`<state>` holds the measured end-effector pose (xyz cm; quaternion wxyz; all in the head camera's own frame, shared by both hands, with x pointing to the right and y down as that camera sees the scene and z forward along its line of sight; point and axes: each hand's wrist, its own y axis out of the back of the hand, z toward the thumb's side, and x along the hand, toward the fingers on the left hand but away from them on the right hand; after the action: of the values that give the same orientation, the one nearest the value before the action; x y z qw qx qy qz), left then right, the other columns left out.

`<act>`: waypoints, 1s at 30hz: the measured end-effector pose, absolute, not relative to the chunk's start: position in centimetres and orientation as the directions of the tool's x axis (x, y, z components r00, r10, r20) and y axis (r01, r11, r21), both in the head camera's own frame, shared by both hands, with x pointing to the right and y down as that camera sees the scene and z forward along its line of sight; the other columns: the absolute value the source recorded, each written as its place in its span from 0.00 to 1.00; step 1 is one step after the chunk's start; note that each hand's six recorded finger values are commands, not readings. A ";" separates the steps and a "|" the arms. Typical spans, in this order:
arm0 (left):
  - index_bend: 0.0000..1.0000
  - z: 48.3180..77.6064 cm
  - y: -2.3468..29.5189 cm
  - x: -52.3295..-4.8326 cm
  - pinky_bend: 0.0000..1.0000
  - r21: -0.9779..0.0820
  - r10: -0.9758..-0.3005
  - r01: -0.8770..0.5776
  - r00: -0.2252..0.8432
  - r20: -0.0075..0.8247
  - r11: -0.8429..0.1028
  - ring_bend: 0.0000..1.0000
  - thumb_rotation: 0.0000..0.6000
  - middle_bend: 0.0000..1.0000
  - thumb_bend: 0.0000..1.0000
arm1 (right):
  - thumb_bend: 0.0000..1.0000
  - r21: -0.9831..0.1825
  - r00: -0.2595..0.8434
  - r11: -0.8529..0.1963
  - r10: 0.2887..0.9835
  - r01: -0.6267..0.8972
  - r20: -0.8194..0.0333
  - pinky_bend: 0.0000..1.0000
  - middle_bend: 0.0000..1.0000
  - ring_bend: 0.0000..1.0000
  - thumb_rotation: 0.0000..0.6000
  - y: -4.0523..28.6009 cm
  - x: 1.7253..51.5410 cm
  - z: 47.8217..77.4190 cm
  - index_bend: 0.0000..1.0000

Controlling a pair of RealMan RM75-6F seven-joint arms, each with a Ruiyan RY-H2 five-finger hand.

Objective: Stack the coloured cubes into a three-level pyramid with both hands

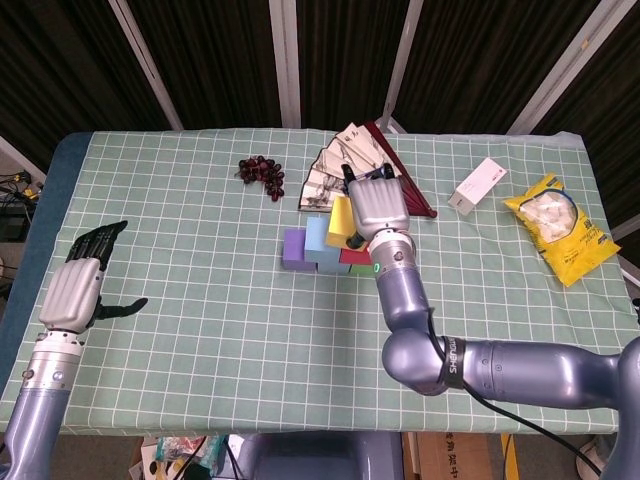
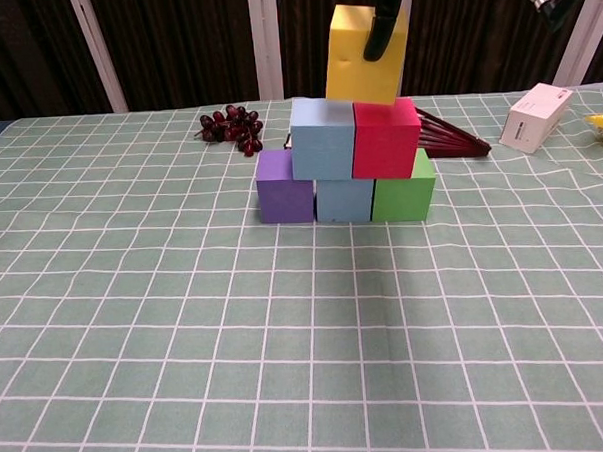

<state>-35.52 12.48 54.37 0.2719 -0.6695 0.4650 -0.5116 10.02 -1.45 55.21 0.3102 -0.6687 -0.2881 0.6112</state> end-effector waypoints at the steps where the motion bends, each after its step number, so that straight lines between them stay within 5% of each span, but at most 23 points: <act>1: 0.00 54.4 12.5 -35.5 0.06 -0.839 -0.900 -0.345 0.044 0.433 -0.421 0.06 1.00 0.07 0.15 | 0.18 -0.766 0.086 -0.643 0.763 0.007 -0.640 0.00 0.49 0.27 1.00 -1.5 10.0 55.3 0.01; 30: 0.00 55.0 12.4 -35.8 0.06 -0.834 -0.894 -0.344 0.036 0.447 -0.431 0.06 1.00 0.07 0.15 | 0.18 -0.743 0.095 -0.669 0.740 0.001 -0.666 0.00 0.49 0.27 1.00 -1.5 9.3 57.0 0.01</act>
<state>-35.84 12.35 54.95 0.2654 -0.6689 0.4627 -0.5177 9.26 -1.49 57.02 0.3009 -0.6758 -0.2740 0.6145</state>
